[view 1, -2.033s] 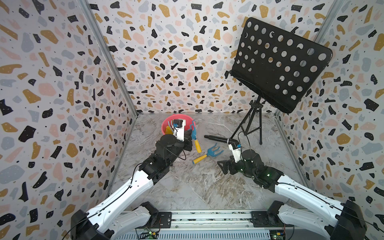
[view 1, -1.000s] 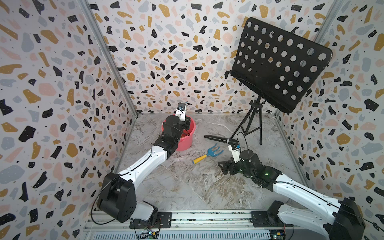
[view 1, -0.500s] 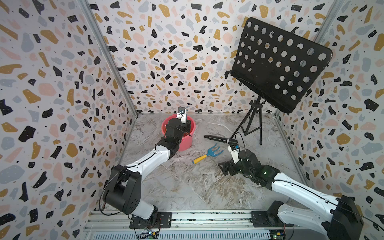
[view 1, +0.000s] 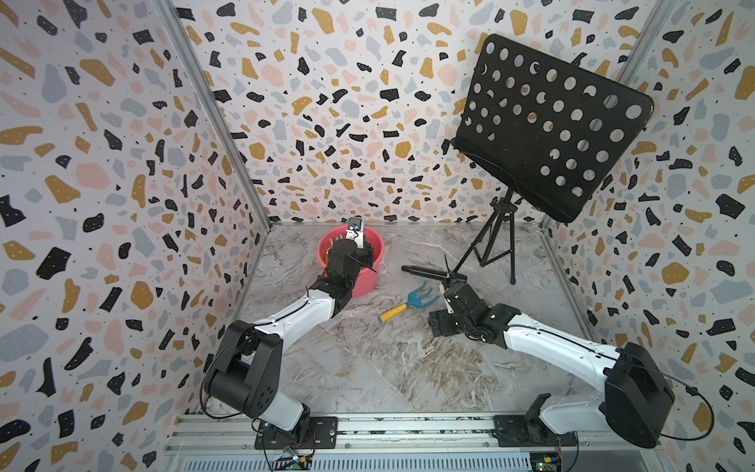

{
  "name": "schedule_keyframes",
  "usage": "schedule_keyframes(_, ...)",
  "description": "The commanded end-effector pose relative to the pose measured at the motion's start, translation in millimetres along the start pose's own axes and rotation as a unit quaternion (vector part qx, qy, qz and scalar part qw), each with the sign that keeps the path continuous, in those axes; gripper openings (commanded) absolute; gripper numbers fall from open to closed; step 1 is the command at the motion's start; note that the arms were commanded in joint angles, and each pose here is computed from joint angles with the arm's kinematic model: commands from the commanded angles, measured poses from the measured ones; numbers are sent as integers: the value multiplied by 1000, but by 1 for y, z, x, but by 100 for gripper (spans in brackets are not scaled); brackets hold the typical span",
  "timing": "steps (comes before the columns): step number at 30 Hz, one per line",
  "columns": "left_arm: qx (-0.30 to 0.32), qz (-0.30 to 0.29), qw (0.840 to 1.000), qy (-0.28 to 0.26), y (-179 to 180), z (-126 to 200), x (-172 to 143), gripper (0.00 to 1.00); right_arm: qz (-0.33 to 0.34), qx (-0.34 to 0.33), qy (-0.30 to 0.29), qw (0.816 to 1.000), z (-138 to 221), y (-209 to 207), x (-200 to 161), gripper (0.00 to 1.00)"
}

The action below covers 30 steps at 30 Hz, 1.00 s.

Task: Organize the gardening tools
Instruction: Place the gardening tool in the container.

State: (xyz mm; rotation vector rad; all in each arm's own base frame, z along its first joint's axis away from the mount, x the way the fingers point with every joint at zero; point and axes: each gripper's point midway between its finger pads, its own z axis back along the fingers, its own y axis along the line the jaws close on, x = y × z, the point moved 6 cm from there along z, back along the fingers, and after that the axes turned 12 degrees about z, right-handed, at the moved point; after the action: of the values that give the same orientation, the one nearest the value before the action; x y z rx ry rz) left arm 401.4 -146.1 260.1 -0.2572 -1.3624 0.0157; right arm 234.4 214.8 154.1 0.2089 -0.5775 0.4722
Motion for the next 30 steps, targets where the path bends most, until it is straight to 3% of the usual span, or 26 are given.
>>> schedule_keyframes(1, 1, 17, 999, -37, 3, 5, 14, 25, -17, -22, 16, 999, 3, -1, 6, 89)
schedule_keyframes(5, -1, 19, 999, -43, 3, 10, 20, 36, -19, -36, 26, 999, -3, 0, 13, 89)
schedule_keyframes(16, 44, 47, 995, -82, 17, 54, 58, 100, -9, -80, 14, 997, -4, 8, 40, 92)
schedule_keyframes(30, 77, 109, 989, -66, 32, 109, 75, 100, 87, -127, 29, 988, -43, 49, 79, 94)
